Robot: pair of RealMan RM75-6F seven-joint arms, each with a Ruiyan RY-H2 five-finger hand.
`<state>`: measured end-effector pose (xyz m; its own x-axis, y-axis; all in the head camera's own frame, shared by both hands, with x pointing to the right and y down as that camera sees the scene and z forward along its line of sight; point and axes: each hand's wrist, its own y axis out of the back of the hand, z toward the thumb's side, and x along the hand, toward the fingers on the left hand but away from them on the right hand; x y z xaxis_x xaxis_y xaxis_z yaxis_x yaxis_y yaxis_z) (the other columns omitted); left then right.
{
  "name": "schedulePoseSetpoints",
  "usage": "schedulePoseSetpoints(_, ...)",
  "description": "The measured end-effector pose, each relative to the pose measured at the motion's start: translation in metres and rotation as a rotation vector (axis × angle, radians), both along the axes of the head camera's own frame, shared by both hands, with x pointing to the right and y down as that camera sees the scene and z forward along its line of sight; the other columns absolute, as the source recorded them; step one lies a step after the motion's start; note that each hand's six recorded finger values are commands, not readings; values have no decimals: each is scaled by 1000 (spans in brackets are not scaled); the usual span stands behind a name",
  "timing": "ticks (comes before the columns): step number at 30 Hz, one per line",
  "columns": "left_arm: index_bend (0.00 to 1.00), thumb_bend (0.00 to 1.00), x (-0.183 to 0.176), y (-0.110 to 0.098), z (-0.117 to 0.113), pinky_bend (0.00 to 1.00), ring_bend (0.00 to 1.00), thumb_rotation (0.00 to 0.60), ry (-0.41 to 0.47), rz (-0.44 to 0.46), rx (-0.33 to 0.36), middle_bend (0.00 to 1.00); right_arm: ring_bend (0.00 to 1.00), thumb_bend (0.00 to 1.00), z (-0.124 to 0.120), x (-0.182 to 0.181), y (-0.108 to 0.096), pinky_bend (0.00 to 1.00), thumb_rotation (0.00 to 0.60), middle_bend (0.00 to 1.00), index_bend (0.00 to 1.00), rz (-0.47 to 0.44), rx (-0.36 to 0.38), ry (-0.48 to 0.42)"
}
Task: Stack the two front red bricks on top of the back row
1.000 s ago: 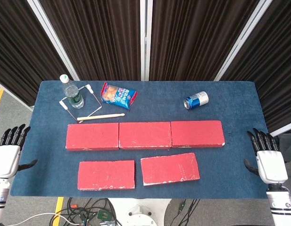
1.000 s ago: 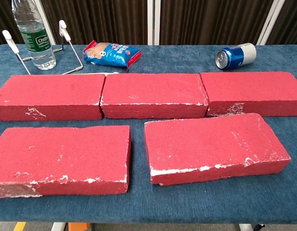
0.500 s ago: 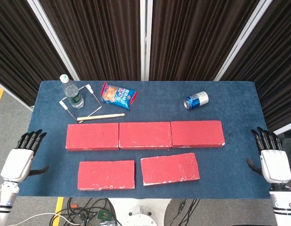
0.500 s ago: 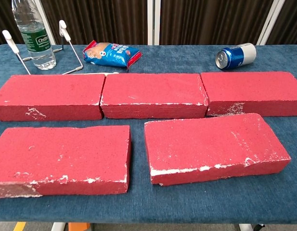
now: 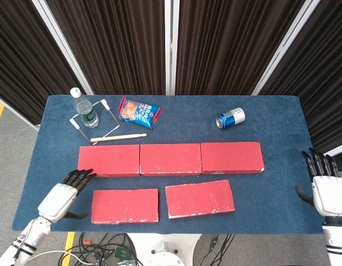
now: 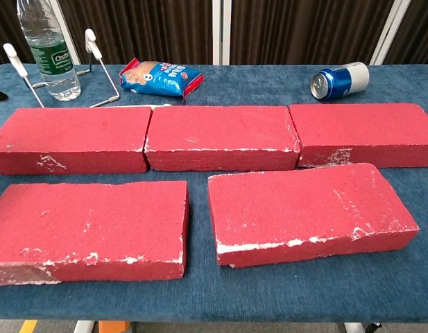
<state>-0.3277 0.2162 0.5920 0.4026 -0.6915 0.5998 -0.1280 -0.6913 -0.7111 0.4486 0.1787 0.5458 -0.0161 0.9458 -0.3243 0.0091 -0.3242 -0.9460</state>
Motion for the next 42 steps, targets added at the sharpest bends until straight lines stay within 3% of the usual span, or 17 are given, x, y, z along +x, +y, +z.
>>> schedulePoseSetpoints(8,19,0,42,6,15,50,0,600,28,94,-81,0,0,192,2,6,1,0,600,0,0,18,-6,-4)
schedulePoseSetpoints(23,18,0,89,8,39,49,0,600,36,129,-210,1,0,192,0,15,0,0,600,0,0,31,-9,10)
schedulePoseSetpoints(42,8,0,134,12,60,47,0,600,9,152,-285,5,0,192,4,26,2,0,600,0,0,60,-13,5)
